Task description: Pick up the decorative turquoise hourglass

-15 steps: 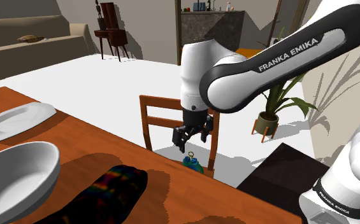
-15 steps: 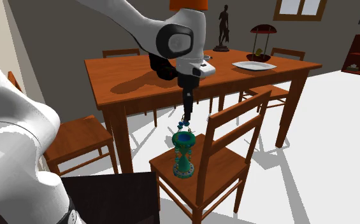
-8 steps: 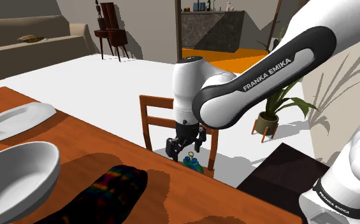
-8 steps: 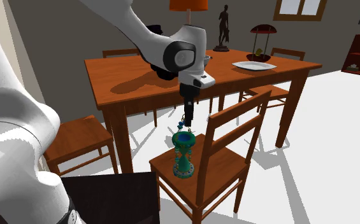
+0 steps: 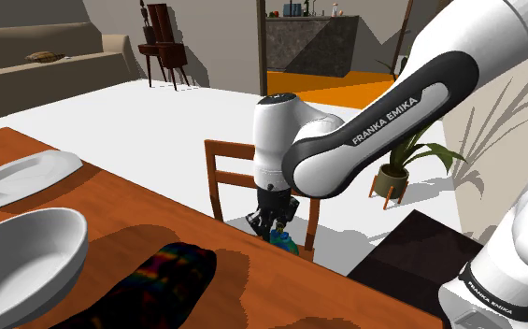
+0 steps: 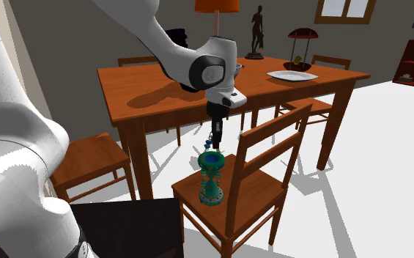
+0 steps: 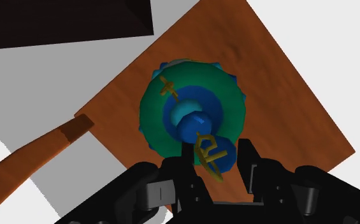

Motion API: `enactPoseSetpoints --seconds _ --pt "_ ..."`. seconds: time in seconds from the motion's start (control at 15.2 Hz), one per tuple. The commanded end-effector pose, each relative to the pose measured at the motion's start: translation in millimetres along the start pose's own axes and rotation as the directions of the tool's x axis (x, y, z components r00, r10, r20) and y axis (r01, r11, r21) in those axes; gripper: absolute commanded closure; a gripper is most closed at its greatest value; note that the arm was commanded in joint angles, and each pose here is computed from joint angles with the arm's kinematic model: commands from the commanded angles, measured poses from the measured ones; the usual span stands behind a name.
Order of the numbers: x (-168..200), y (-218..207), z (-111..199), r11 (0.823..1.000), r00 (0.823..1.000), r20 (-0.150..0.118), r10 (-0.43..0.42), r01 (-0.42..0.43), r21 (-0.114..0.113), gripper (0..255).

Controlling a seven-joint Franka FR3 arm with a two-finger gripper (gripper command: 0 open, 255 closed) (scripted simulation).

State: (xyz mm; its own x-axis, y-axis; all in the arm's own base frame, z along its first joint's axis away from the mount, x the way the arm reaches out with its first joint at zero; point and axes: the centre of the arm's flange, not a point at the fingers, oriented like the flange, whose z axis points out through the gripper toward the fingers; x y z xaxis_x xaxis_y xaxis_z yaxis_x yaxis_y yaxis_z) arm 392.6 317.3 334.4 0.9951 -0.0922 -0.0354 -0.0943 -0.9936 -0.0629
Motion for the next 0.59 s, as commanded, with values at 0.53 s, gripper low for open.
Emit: enactPoseSetpoints --seconds 0.53 --pt "-1 -1 -15 1.0 1.0 0.001 0.0 0.0 -0.001 255"
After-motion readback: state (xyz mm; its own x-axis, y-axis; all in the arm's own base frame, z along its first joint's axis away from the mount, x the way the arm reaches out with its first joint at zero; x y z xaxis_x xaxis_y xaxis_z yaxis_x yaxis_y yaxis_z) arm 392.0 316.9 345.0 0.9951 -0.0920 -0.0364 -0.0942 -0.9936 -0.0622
